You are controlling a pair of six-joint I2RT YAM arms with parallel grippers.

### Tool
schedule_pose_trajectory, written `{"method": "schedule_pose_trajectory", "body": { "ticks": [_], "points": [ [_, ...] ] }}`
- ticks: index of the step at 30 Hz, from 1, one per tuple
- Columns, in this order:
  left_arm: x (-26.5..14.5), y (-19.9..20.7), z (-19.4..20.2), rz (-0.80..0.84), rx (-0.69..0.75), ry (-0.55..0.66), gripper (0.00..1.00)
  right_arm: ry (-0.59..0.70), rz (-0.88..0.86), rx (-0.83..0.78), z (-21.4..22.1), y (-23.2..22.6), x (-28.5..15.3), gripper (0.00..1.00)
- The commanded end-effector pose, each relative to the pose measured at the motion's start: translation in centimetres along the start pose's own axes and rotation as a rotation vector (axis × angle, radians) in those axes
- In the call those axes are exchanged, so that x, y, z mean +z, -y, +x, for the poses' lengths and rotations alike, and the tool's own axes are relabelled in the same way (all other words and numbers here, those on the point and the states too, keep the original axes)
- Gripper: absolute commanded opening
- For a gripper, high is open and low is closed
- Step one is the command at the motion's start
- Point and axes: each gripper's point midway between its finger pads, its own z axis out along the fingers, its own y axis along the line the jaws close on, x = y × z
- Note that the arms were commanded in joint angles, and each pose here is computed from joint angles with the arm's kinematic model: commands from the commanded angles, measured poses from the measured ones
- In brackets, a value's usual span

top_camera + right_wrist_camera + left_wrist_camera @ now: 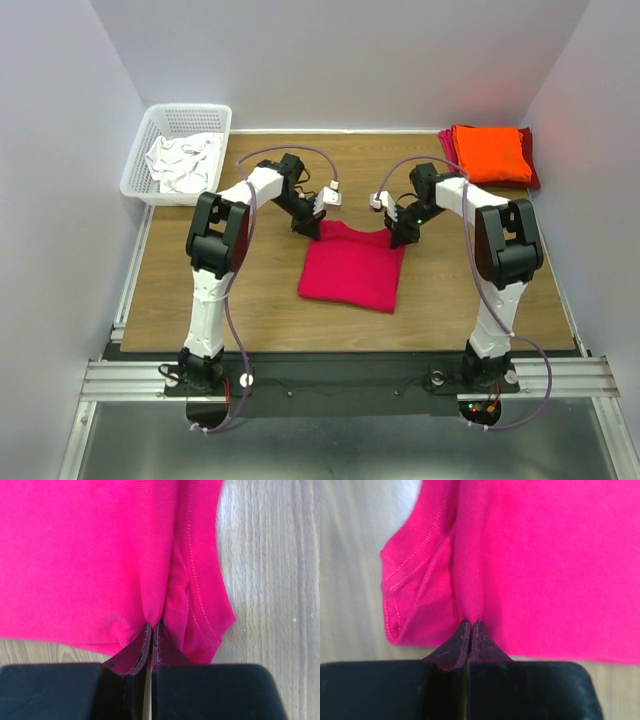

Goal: Fold and stack the t-shirts
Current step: Fold the tshirt

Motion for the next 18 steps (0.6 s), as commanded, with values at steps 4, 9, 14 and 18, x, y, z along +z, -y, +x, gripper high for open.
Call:
{"method": "schedule_pose_trajectory", "body": {
  "ticks": [4, 9, 14, 18],
  "points": [
    [-1.4, 8.2, 0.4, 0.048, -0.108, 0.046, 0.04, 0.005, -0.049, -0.008, -0.4, -4.4, 1.4, 0.0],
    [-2.2, 12.7, 1.4, 0.028, -0.125, 0.053, 0.15, 0.044, -0.104, 0.016, -1.4, -10.0, 1.0, 0.02],
    [-4.4, 13.6, -0.7, -0.041, -0.066, 0.085, 0.46, 0.053, -0.028, 0.112, -2.9, -9.8, -1.1, 0.47],
    [-5.6, 12.6, -4.7, -0.129, 0.044, 0.146, 0.58, 0.139, 0.014, 0.207, -5.8, -6.9, -2.9, 0.49]
  ]
}}
